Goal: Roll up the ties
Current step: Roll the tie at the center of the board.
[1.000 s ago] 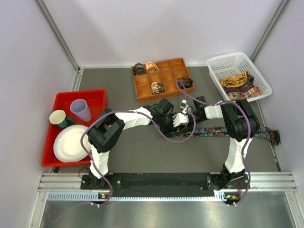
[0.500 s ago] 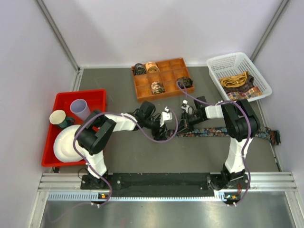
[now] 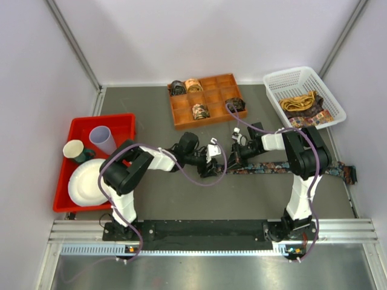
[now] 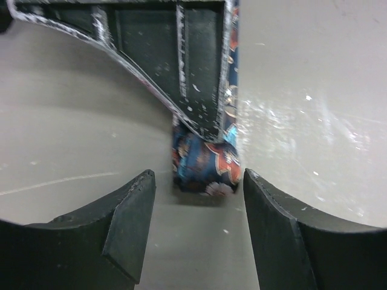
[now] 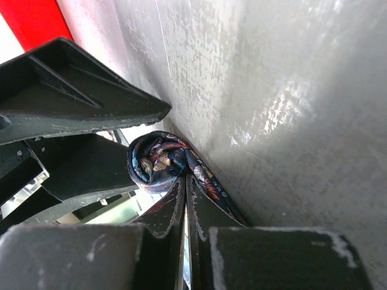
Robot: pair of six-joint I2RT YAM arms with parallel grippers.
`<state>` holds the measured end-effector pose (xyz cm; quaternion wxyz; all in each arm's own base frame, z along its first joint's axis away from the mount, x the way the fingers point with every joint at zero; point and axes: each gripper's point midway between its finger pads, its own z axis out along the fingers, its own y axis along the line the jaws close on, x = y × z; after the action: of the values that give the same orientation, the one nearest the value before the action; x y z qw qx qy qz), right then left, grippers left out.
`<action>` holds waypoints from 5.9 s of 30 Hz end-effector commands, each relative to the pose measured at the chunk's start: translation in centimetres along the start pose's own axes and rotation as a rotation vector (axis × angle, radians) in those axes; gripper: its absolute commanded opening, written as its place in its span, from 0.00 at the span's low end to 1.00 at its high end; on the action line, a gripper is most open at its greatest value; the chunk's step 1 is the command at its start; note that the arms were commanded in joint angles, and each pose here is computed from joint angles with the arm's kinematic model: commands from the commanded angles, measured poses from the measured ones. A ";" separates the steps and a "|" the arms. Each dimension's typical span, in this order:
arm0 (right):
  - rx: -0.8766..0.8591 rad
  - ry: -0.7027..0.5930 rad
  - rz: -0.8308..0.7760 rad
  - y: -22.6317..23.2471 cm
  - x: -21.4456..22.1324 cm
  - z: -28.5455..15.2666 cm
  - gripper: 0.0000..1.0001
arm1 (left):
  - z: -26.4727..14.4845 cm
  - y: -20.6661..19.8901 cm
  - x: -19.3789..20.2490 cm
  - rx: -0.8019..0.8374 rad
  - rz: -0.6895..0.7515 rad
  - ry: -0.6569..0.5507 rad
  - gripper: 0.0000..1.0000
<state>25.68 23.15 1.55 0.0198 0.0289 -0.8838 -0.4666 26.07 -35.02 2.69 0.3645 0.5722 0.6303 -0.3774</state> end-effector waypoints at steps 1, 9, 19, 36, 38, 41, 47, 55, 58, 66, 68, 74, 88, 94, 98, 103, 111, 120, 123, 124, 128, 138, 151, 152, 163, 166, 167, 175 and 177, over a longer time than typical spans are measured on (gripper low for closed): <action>0.216 -0.057 -0.033 -4.9 -1.1 0.0 0.00 | 0.9 0.5 -0.5 -0.014 0.050 -0.048 0.65; 0.209 -0.056 -0.025 -4.9 -1.5 0.1 0.00 | 1.8 -0.3 0.0 0.023 0.115 -0.045 0.44; 0.062 -0.014 -0.101 -0.8 -1.0 -1.1 0.03 | -0.3 -0.1 4.4 -0.004 0.012 0.281 0.20; -0.136 -0.047 -0.060 2.3 -1.3 -3.4 0.53 | 0.0 -1.1 5.6 -0.022 0.045 0.597 0.16; -0.156 -0.046 -0.061 2.3 -1.5 -2.9 0.51 | -0.1 -1.1 6.0 -0.027 0.038 0.617 0.16; -0.167 -0.045 -0.076 2.4 -1.5 -2.3 0.45 | -0.3 -0.9 6.3 -0.039 0.032 0.641 0.17; -0.187 -0.022 -0.094 3.0 -1.2 -0.8 0.38 | -0.5 -1.2 6.6 -0.044 0.020 0.672 0.17; -0.172 0.003 -0.087 2.6 -0.5 0.4 0.29 | -1.2 -1.4 6.8 -0.062 -0.007 0.701 0.17; -0.177 0.008 -0.087 2.7 -0.5 0.4 0.29 | -1.2 -1.6 7.0 -0.060 -0.018 0.711 0.17; -0.211 0.030 -0.107 3.6 0.8 -0.4 0.39 | -1.1 -1.7 7.1 -0.054 -0.022 0.713 0.17; -0.211 0.025 -0.103 3.5 0.7 -0.2 0.33 | -0.9 -1.6 7.0 -0.052 -0.020 0.708 0.16; -0.185 0.022 -0.070 2.3 0.3 0.5 0.00 | -0.8 -1.6 7.2 -0.054 -0.029 0.714 0.19; 0.041 -0.001 -0.056 -2.7 0.3 0.6 0.00 | -0.6 0.2 0.8 -0.003 -0.133 0.117 0.71; 0.122 -0.028 -0.004 -4.3 -0.6 0.3 0.00 | 0.4 -0.7 -0.2 0.075 -0.059 -0.065 0.72; 0.171 -0.057 -0.002 -4.7 -1.4 -0.3 0.00 | 1.0 -1.8 -0.1 0.119 -0.026 -0.099 0.72; 0.228 -0.045 0.007 -5.7 -1.3 -0.5 0.00 | 2.1 -2.0 0.6 0.098 -0.028 -0.111 0.71; 0.280 -0.032 0.027 -6.9 -1.0 -0.9 0.00 | 3.1 -1.4 1.7 0.073 -0.084 -0.129 0.56; 0.264 -0.047 0.028 -7.0 -1.3 -1.2 0.00 | 2.7 -1.8 3.0 0.074 -0.114 -0.065 0.55; 0.259 -0.045 0.040 -7.2 -1.2 -1.3 0.00 | 2.3 -1.8 3.7 0.071 -0.103 -0.025 0.57; 0.255 -0.041 0.038 -7.1 -1.2 -1.2 0.00 | 2.2 -1.8 4.0 0.070 -0.106 -0.015 0.56; 0.264 -0.049 0.030 -7.2 -1.3 -1.3 0.00 | 2.4 -1.5 4.3 0.061 -0.118 0.008 0.46; 0.159 -0.015 -0.017 -4.4 -1.2 -1.9 0.24 | 1.7 -0.3 6.1 0.031 -0.110 0.257 0.14; -0.028 -0.024 -0.036 -0.2 -0.8 -3.4 0.37 | 0.5 -1.2 6.4 -0.023 -0.003 0.539 0.18; -0.034 -0.029 -0.032 0.0 -1.0 -3.4 0.36 | 0.5 -1.3 6.2 -0.021 0.003 0.560 0.18; -0.089 -0.042 -0.058 1.8 -1.3 -3.3 0.34 | 0.3 -1.9 6.5 -0.017 0.009 0.663 0.18; -0.092 -0.044 -0.054 2.2 -1.1 -3.4 0.34 | 0.3 -2.0 6.7 -0.016 0.006 0.678 0.18; -0.086 -0.049 -0.062 2.4 -1.1 -3.5 0.34 | 0.3 -2.0 6.7 -0.016 0.006 0.678 0.18; -0.063 -0.012 -0.072 1.8 -0.6 -1.6 0.29 | 0.6 -2.0 6.9 -0.010 0.001 0.682 0.19; -0.052 0.003 -0.058 1.2 -0.3 -1.1 0.26 | 0.7 -2.0 7.1 -0.008 -0.003 0.687 0.19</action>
<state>26.39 21.47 3.33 0.0085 0.0278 -0.8765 -0.4806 26.61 -38.40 2.31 0.2698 0.6569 0.6712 -0.2124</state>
